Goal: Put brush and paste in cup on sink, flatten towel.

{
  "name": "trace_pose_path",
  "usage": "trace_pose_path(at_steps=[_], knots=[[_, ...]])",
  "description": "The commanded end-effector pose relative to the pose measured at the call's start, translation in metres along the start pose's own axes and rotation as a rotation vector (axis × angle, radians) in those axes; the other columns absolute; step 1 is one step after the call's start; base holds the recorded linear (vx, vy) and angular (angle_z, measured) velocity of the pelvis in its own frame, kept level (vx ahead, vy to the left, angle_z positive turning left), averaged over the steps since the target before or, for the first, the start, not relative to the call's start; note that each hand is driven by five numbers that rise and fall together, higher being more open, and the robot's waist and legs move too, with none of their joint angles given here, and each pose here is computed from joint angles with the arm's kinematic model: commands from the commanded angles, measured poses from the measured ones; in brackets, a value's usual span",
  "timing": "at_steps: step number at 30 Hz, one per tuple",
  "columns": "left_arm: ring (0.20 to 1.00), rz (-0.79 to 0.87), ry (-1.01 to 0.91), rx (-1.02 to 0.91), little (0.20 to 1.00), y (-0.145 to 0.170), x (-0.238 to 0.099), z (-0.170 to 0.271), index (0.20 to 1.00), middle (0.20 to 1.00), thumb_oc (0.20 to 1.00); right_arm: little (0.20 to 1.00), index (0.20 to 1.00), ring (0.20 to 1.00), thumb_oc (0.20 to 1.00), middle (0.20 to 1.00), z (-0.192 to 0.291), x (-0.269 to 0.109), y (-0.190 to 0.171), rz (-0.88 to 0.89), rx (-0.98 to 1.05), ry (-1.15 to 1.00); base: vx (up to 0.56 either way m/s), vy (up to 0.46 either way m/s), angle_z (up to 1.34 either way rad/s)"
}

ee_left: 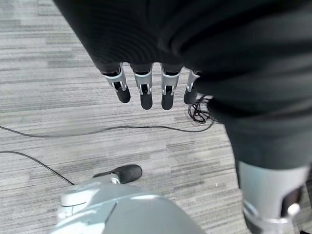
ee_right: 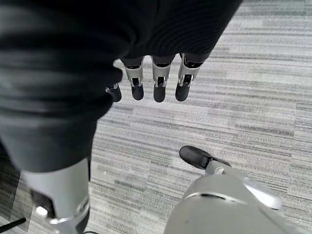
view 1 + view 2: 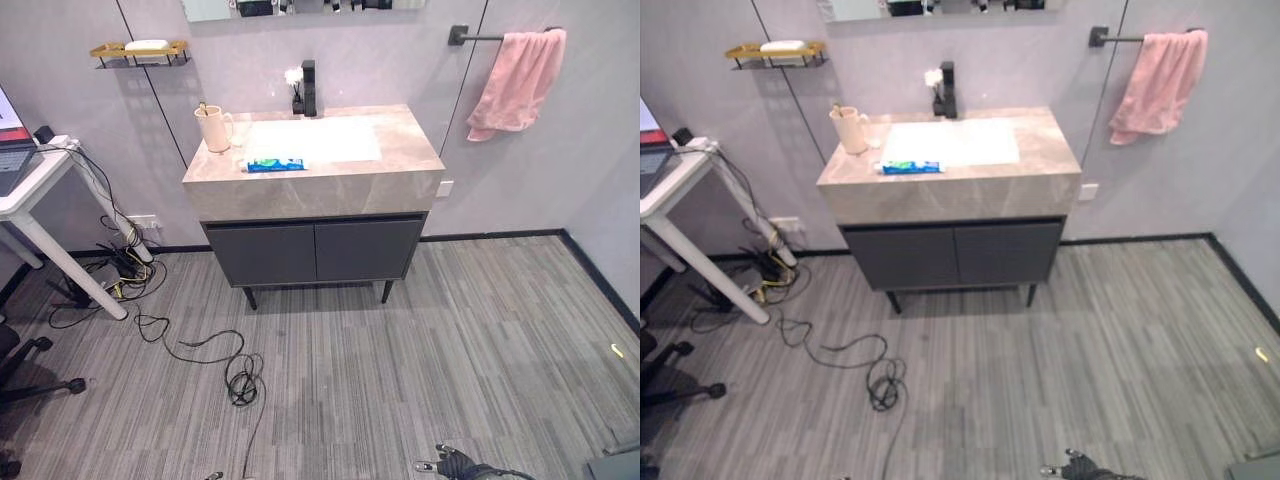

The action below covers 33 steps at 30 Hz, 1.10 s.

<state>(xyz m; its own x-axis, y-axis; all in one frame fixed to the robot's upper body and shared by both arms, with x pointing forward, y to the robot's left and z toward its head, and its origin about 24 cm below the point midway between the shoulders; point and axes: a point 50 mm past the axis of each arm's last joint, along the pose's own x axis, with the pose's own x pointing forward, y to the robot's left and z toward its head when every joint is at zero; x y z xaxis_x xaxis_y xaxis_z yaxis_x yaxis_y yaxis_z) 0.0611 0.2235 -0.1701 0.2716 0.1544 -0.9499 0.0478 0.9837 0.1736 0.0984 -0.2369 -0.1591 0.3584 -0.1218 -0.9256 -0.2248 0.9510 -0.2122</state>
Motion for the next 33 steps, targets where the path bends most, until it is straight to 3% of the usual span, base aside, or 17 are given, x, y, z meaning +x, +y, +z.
trace_pose_path(at_steps=[1,11,33], knots=[[1.000,0.027,-0.014,-0.005,1.000,0.006,0.001,0.007,1.000,1.000,1.000,1.000,1.000,1.000,1.000,1.000,0.006,0.001,0.001,-0.001,-0.015,-0.017,0.00,0.000,0.00],[1.000,0.050,-0.004,-0.049,1.000,0.011,0.000,0.003,1.000,1.000,1.000,1.000,1.000,1.000,1.000,1.000,0.009,0.001,0.003,0.012,0.106,-0.042,0.00,0.038,-0.01],[1.000,0.080,-0.081,0.034,1.000,0.017,0.002,0.026,1.000,1.000,1.000,1.000,1.000,1.000,1.000,1.000,0.034,0.004,0.009,0.013,0.095,-0.112,0.00,0.070,0.01]])
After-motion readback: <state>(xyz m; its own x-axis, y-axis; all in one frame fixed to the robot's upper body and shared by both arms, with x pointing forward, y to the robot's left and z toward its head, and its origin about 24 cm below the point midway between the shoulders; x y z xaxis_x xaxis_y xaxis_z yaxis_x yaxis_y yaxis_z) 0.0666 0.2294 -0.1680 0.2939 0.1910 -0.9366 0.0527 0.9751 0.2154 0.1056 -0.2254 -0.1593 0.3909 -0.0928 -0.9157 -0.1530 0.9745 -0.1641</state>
